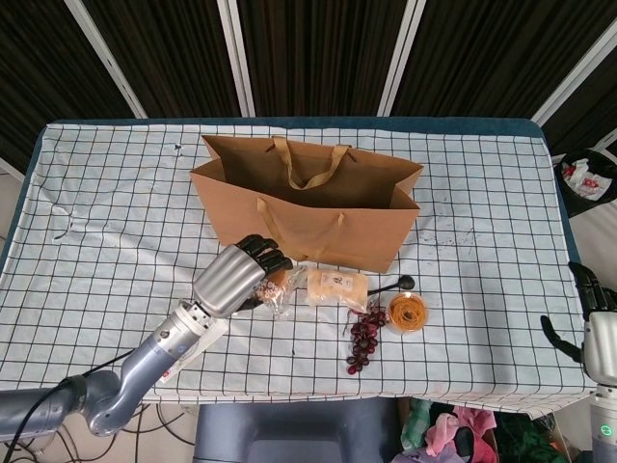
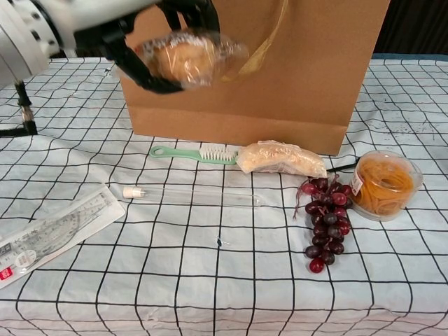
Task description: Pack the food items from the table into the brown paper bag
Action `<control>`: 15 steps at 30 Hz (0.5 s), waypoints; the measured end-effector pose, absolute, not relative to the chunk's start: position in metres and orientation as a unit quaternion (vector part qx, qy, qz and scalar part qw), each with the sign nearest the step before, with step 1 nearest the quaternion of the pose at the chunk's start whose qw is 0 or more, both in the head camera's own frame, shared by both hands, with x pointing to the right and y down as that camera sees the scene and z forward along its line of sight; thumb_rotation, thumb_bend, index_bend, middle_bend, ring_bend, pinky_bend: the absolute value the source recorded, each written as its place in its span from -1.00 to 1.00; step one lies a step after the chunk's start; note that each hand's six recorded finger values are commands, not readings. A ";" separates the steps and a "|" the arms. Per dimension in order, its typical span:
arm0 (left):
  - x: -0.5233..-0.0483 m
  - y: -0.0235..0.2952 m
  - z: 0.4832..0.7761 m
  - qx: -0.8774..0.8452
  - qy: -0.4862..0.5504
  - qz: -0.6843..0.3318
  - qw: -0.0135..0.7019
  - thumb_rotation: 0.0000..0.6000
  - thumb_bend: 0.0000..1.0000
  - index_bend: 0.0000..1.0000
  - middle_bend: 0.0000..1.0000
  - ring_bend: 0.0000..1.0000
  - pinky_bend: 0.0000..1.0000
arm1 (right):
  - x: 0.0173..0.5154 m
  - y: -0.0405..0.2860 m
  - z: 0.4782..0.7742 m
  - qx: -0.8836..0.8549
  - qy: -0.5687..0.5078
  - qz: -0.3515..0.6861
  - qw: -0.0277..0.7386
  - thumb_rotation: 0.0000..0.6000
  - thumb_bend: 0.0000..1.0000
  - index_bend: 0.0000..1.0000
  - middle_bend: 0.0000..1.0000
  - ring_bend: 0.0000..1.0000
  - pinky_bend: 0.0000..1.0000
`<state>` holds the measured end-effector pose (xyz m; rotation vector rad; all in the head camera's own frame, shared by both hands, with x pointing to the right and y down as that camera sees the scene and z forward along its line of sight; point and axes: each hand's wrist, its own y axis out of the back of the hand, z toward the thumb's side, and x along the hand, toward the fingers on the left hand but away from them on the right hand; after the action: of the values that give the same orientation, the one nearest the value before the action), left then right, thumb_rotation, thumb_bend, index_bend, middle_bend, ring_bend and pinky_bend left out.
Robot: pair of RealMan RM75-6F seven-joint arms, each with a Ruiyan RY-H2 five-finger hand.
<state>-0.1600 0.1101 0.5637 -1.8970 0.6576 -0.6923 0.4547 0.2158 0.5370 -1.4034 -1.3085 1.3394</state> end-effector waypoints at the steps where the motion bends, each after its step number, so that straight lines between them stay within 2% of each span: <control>1: -0.162 0.106 0.557 -0.776 0.277 -0.281 0.492 1.00 -0.44 -0.25 -0.16 -0.49 -0.40 | 0.454 0.216 0.538 -0.553 -0.514 0.528 0.390 1.00 -0.52 -0.80 -0.72 -0.42 -0.45; 7: -0.160 0.076 0.521 -0.752 0.321 -0.252 0.517 1.00 -0.44 -0.22 -0.16 -0.49 -0.37 | 0.455 0.217 0.542 -0.554 -0.508 0.534 0.387 1.00 -0.52 -0.80 -0.72 -0.42 -0.45; 15: -0.144 0.006 0.495 -0.729 0.398 -0.235 0.504 1.00 -0.44 -0.22 -0.16 -0.49 -0.35 | 0.458 0.216 0.550 -0.550 -0.500 0.545 0.387 1.00 -0.52 -0.80 -0.72 -0.42 -0.45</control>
<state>-0.1440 0.0059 0.4948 -1.7602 0.9612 -0.5668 0.4576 0.2164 0.5497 -1.3993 -1.2728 1.3875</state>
